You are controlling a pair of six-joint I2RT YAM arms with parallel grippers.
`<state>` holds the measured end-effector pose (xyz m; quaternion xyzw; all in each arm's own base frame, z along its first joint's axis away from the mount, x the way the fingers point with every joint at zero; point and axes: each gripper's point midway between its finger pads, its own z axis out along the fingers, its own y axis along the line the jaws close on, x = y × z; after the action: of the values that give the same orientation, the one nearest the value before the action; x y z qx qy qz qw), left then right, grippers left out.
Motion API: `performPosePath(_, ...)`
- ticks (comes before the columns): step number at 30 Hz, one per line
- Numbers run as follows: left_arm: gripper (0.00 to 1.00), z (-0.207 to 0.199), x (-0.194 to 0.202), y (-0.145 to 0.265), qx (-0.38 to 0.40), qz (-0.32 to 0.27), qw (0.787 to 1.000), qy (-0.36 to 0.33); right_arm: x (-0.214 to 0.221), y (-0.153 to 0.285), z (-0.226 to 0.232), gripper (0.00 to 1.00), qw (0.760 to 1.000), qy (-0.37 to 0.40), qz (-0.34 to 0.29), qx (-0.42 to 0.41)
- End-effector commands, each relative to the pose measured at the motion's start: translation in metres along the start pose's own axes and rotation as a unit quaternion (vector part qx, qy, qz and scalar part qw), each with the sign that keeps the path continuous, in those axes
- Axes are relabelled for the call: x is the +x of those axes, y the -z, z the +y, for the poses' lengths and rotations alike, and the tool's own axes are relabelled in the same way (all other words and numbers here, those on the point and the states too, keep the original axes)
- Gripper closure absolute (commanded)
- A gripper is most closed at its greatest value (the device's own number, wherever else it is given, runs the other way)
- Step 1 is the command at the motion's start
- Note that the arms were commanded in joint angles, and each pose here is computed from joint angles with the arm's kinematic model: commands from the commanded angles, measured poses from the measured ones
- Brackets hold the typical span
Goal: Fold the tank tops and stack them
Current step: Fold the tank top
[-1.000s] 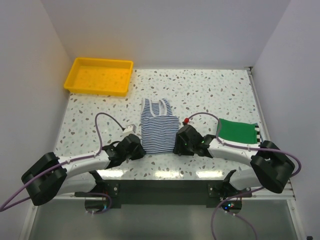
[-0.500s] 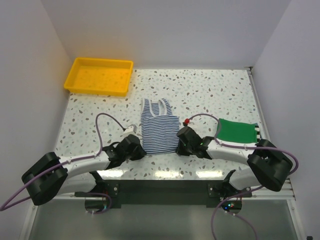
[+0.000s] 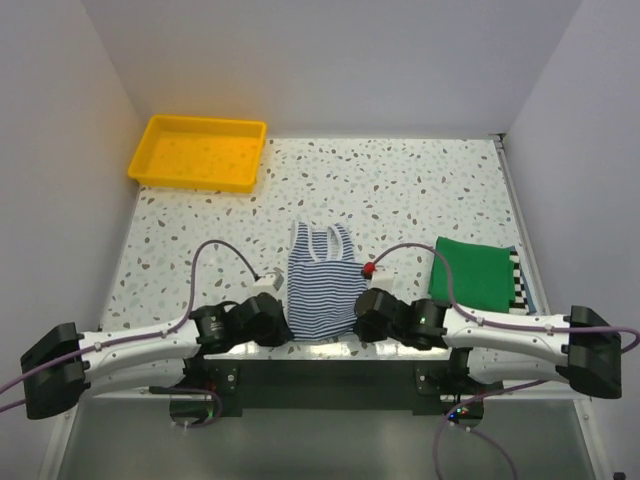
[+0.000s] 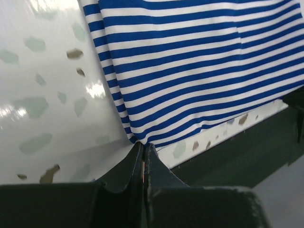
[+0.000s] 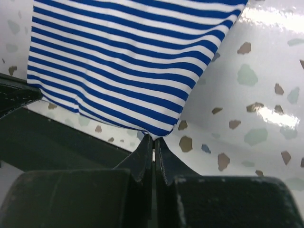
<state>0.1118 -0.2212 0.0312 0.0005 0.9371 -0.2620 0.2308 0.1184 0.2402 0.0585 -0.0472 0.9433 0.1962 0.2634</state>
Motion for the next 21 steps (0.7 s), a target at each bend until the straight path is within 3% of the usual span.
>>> performPosePath(1,1.00,-0.018,0.007,0.024,0.004,0.005,1.000,0.012,-0.002,0.024,-0.008,1.00,0.999,-0.008,-0.023,0.031)
performPosePath(6,1.00,-0.054,-0.021,0.066,0.031,-0.035,0.999,0.022,-0.036,0.063,0.013,1.00,0.998,-0.013,-0.067,0.009)
performPosePath(13,1.00,-0.101,-0.115,0.122,0.042,-0.167,0.984,0.046,-0.098,0.091,0.036,1.00,0.992,0.019,-0.122,0.022)
performPosePath(17,1.00,-0.080,-0.186,0.109,0.017,-0.217,0.975,0.042,-0.157,0.072,0.031,1.00,0.990,-0.003,-0.135,0.028)
performPosePath(18,1.00,-0.089,-0.197,0.098,0.045,-0.214,0.975,0.038,-0.171,0.066,0.034,1.00,0.989,-0.006,-0.143,0.020)
performPosePath(21,1.00,-0.068,-0.226,0.059,0.026,-0.207,0.977,0.043,-0.201,0.023,0.020,1.00,0.992,-0.001,-0.120,0.045)
